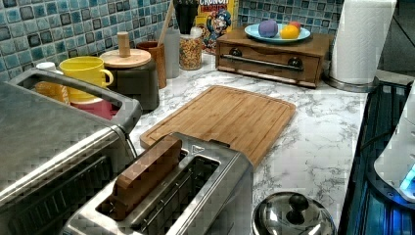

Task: Turn on the toaster.

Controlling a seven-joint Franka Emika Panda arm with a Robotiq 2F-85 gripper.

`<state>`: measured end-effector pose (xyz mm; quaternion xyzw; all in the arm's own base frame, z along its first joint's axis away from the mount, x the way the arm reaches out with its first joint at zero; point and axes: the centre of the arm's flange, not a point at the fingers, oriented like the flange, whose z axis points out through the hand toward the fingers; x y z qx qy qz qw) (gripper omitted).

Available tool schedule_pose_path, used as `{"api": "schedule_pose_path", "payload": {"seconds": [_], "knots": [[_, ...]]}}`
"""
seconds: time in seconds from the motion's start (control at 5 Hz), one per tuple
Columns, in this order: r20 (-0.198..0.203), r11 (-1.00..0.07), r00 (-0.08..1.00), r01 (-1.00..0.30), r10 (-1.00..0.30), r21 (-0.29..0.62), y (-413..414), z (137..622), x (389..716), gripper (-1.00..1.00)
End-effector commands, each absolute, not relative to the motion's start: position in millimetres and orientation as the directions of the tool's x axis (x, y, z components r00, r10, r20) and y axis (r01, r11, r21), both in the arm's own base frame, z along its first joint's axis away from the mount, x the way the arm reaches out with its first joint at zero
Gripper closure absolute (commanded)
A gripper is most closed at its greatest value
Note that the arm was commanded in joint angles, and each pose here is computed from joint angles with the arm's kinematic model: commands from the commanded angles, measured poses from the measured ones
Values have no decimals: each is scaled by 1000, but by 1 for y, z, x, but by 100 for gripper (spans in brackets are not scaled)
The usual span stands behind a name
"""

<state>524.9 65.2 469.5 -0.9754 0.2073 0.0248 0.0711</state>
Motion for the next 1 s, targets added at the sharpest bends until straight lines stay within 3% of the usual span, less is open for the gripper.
{"api": "schedule_pose_path", "payload": {"seconds": [0.2, 0.4, 1.0], "knots": [[-44, -982, 997, -72, -65, -174, 201, 478, 451, 100], [-88, -985, 995, -61, -47, -163, 211, 465, 436, 100], [-100, -986, 993, 38, 55, -163, 235, 424, 390, 100]]}}
